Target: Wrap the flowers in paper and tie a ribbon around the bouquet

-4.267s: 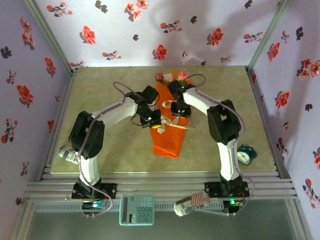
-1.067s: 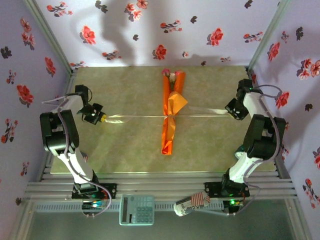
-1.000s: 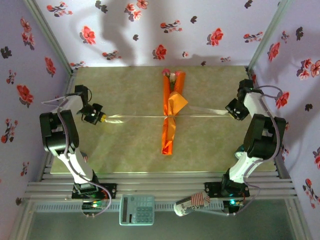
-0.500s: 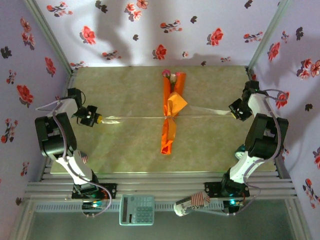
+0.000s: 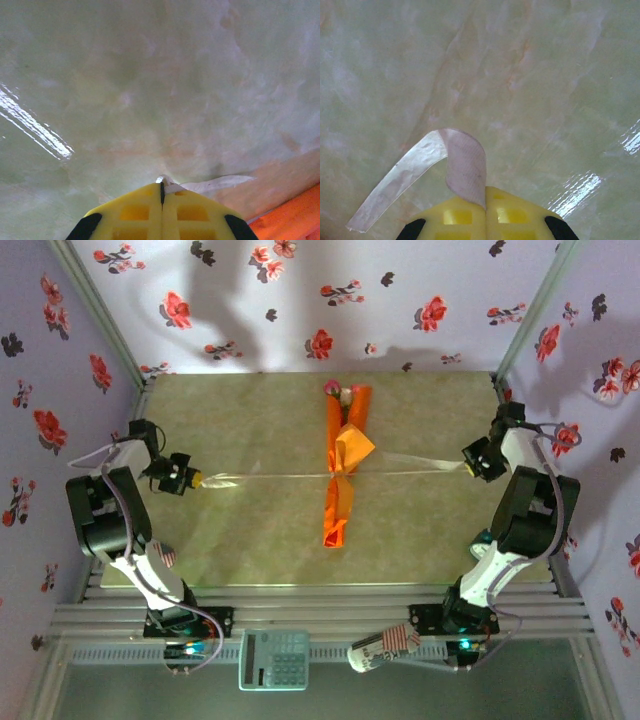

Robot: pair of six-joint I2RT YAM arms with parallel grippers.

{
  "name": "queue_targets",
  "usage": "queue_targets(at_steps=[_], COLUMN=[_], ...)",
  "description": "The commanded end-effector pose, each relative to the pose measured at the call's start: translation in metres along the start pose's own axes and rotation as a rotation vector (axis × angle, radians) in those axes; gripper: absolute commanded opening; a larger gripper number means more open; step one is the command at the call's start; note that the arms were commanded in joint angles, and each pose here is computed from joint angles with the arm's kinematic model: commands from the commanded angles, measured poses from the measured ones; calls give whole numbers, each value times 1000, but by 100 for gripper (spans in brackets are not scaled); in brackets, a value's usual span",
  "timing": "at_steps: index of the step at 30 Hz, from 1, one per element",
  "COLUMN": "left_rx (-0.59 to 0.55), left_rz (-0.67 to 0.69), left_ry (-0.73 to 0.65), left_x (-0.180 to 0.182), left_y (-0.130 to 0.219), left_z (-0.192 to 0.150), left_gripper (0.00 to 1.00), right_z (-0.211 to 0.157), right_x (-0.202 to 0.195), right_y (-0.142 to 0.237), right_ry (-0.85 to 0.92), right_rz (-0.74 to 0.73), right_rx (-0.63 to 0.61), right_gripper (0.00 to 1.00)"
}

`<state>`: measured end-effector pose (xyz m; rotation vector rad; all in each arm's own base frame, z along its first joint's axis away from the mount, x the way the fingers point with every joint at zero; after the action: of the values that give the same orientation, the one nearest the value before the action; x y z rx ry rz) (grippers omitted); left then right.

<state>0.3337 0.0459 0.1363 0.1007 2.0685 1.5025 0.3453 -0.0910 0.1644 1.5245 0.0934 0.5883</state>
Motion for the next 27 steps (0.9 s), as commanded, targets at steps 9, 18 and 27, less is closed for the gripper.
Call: queue_targets(at_steps=[9,18,27], left_rx=[-186,-187,-180], left_rz=[15,16,12], left_ry=[63,65,34], left_x=[17,23,22], left_y=[28,33,39], left_z=[33,34,27], left_gripper=[0,0,0], right_z=[32,34,27], right_x=[-18,-19,-24], right_y=[2,2,0], right_ry=[-80,-98,-102], right_rz=[-58,-48,-44], right_rx=[-158,-157,-146], right_gripper=[0,0,0])
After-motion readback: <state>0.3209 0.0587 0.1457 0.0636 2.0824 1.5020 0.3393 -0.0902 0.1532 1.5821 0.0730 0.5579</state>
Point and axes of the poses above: each hand's point on the last joint's axis, 136 mm out from that joint toward the fingers, its own y axis back along the fingers, its own x axis along the line the jaws close on, z = x × y, the point moved 9 cm from there along y, back along the fingers, and after that the axes turned 5 degrees about -y, right-handed, at the moved point
